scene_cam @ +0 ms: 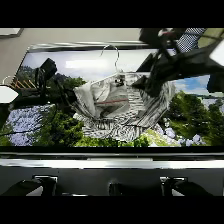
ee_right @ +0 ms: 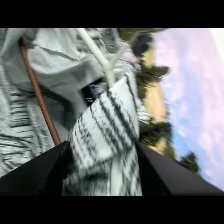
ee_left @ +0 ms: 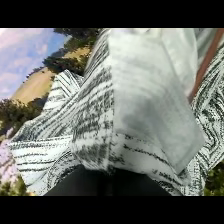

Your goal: Fold the clothes and pants, and hang the long-sleeved shirts on hangers.

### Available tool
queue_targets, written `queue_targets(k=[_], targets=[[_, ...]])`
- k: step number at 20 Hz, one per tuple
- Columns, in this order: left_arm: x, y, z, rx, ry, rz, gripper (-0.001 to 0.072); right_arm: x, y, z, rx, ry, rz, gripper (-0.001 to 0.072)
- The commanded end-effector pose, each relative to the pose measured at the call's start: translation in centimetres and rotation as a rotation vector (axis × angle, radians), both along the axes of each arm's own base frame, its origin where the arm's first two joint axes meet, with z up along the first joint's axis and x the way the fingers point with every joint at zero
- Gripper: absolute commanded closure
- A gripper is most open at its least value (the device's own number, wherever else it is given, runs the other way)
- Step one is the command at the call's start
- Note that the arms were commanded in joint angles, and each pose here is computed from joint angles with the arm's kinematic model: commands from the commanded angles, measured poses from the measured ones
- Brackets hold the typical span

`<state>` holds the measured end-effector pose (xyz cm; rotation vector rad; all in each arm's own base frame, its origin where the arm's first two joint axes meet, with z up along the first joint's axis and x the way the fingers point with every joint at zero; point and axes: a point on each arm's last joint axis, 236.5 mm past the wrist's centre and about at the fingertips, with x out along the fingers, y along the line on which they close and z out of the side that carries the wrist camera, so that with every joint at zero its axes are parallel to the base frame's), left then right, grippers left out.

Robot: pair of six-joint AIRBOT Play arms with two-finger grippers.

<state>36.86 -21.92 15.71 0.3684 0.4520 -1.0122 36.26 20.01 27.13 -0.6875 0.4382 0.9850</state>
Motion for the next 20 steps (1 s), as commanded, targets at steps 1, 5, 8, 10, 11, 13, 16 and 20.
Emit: queue_targets(k=[1, 5, 8, 10, 11, 13, 16, 20], targets=[[-0.4, 0.3, 1.4, 0.014, -0.060, -0.006, 0.0670, 0.2, -6.7, 4.6, -0.036, -0.148, -0.265, 0.0206], [-0.9, 0.4, 2.6, 0.010, -0.091, -0.006, 0.0670, -0.2, -14.8, 3.3, -0.052, -0.043, -0.460, 0.0203], [-1.1, 0.4, 3.0, 0.008, -0.101, -0.007, 0.0670, 1.9, -16.6, 1.2, -0.050, 0.003, -0.466, 0.0108], [-1.3, 0.4, 2.9, 0.008, -0.097, -0.011, 0.0670, 3.4, -15.0, -0.2, -0.037, 0.017, -0.352, 0.0108], [-1.4, 0.3, 2.9, 0.009, -0.094, -0.015, 0.0670, 4.1, -14.2, -1.0, -0.025, 0.025, -0.298, 0.0107], [-1.6, 0.3, 2.7, 0.011, -0.085, -0.025, 0.0670, 5.5, -12.8, -2.9, 0.017, 0.066, -0.228, 0.0107], [-1.7, 0.2, 2.7, 0.012, -0.082, -0.028, 0.0670, 7.3, -11.0, -5.0, 0.101, 0.127, -0.155, 0.0106], [-1.7, 0.2, 2.6, 0.012, -0.080, -0.028, 0.0670, 9.0, -9.3, -6.4, 0.184, 0.137, -0.070, 0.0105]])
